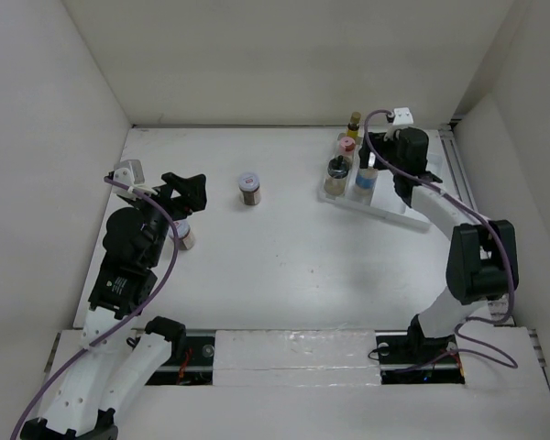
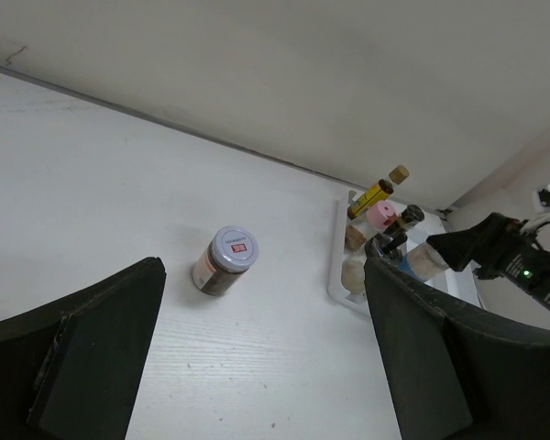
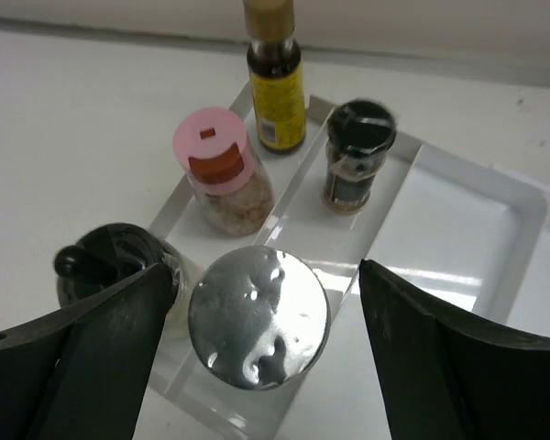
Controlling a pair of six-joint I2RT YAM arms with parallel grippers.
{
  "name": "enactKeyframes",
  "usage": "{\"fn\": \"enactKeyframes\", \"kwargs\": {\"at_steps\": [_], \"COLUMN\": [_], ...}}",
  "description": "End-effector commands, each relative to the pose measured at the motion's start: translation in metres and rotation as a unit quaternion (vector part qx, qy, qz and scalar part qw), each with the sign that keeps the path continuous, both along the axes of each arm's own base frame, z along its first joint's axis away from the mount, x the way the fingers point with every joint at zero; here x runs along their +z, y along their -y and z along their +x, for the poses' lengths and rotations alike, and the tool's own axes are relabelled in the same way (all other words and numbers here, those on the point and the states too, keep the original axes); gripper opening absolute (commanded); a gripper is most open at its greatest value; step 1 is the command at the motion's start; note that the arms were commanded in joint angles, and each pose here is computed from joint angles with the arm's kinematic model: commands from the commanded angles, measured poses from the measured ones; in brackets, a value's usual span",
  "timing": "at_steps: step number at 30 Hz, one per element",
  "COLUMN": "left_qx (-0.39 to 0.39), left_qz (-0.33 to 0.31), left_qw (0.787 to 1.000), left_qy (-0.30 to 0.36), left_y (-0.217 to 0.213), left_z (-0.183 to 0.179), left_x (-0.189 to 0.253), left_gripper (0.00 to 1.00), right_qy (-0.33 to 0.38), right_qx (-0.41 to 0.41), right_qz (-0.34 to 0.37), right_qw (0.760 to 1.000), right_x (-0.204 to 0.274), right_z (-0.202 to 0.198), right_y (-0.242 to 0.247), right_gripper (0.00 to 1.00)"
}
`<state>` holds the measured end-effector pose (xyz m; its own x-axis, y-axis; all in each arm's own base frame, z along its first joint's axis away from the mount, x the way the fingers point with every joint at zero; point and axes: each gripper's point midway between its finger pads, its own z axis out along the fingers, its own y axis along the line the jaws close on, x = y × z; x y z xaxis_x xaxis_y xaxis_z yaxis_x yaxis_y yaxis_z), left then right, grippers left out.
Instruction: Organize the condiment bottles
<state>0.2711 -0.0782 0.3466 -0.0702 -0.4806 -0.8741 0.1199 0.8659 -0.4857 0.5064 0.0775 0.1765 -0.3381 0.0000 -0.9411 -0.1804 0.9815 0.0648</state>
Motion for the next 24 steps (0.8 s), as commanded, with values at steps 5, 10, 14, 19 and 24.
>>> {"fn": "enactKeyframes", "kwargs": {"at_steps": [5,10,14,19,24], "left_qx": [-0.002,-0.002,0.003,-0.002,-0.002], "left_qz": [-0.003,-0.002,-0.004,-0.004,-0.004], "left_qw": [1.000,1.000,1.000,1.000,1.000], "left_qy": [0.024,0.019,0.025,0.025,0.025], "left_y": [0.000,0.000,-0.002,-0.001,-0.001], "left_z": [0.001,0.000,-0.002,-0.002,-0.002], "left_x": [0.012,0.010,0.013,0.013,0.013], "left_gripper": [0.86,0.86,0.86,0.86,0.86], "right_qy": [0.150,0.124,0.075,0.029,-0.015], "right_qx": [0.062,0.219,0.313,0.369,0.386], "right_qz": [-0.003,0.019,0.023,0.022,0.013], "right_qw": [0.987,0.968,0.946,0.929,0.922], "right_x": [0.133,0.110,0.065,0.026,-0.025], "right_z": [-0.027,-0.041,-0.053,-0.052,-0.050], "right_y": [-0.061,-0.179,-0.262,-0.316,-0.343], "right_gripper": [0.73,0.28,0.74,0.99,0.99]}}
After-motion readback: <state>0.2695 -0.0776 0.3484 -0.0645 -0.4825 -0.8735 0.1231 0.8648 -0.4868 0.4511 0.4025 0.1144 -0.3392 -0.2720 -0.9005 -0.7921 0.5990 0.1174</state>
